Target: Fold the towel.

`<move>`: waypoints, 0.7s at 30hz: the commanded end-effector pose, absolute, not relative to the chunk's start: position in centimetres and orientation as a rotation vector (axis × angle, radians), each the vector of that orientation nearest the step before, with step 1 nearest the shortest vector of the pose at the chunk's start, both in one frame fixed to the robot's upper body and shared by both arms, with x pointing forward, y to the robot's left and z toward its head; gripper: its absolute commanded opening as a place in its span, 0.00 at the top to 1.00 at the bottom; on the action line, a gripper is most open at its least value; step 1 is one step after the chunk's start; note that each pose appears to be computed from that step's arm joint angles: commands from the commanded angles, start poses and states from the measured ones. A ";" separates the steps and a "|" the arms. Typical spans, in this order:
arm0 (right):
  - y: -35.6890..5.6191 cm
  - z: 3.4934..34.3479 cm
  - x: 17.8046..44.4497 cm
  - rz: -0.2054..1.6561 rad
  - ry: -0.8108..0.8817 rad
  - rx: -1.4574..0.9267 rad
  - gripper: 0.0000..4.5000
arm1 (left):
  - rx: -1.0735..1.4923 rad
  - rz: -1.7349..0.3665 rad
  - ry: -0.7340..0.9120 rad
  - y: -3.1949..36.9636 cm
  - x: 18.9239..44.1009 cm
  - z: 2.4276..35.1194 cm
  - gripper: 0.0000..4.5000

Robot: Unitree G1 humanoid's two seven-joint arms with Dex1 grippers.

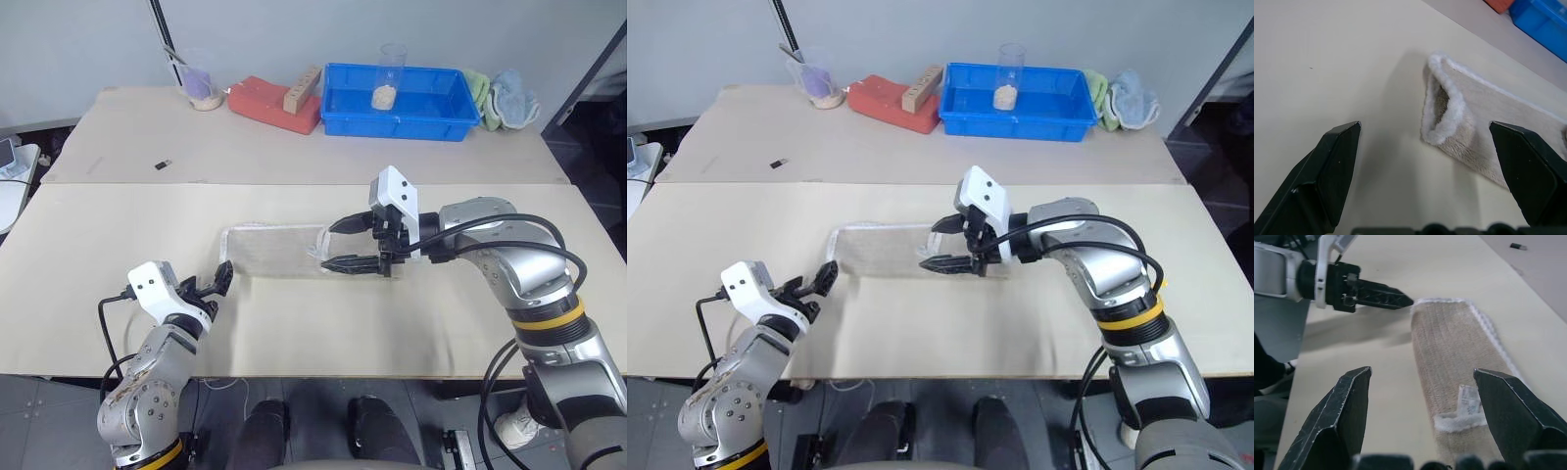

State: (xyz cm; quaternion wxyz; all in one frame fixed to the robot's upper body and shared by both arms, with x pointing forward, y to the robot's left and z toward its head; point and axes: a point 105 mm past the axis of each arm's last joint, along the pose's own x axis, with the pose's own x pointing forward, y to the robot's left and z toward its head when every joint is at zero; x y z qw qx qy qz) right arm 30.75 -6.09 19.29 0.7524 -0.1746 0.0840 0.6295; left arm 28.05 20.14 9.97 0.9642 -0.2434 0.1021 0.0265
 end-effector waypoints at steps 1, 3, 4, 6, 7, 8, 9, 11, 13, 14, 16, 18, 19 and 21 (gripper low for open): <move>-6.3 21.4 30.6 1.396 0.102 -0.407 0.18 | -0.558 0.007 0.223 18.3 29.1 11.0 0.00; -6.4 21.5 30.6 1.400 0.099 -0.407 0.18 | -0.557 0.007 0.252 18.0 29.4 10.8 0.00; -6.4 21.5 30.6 1.402 0.098 -0.407 0.18 | -0.556 0.009 0.281 17.6 29.6 10.5 0.00; -6.6 21.7 30.6 1.400 0.097 -0.406 0.17 | -0.531 -0.011 0.304 16.6 30.4 10.6 0.16; -6.7 21.7 30.6 1.399 0.097 -0.407 0.17 | -0.541 -0.001 0.311 16.5 30.7 10.6 0.27; -6.8 21.7 30.6 1.398 0.097 -0.408 0.17 | -0.541 0.013 0.319 16.5 30.9 10.5 0.38; -6.8 21.7 30.5 1.398 0.096 -0.407 0.17 | -0.542 0.022 0.321 16.7 30.9 10.5 0.48; -7.1 21.8 30.4 1.395 0.097 -0.406 0.17 | -0.534 0.046 0.315 17.2 30.9 10.5 0.69; -7.3 21.8 30.4 1.387 0.100 -0.405 0.17 | -0.512 0.064 0.289 17.8 31.0 10.9 0.91; -7.4 21.8 30.4 1.384 0.101 -0.405 0.17 | -0.503 0.070 0.279 18.0 31.0 11.0 0.99; -8.0 21.8 30.4 1.369 0.107 -0.403 0.17 | -0.432 0.075 0.221 18.8 31.3 12.2 0.99; -8.4 21.8 30.4 1.359 0.113 -0.403 0.17 | -0.357 0.051 0.170 18.9 31.6 13.3 0.99; -8.6 21.8 30.3 1.356 0.116 -0.403 0.17 | -0.326 0.033 0.152 18.8 31.7 13.7 0.99; -8.9 21.7 30.3 1.348 0.122 -0.406 0.17 | -0.252 -0.019 0.117 18.3 31.9 14.6 0.99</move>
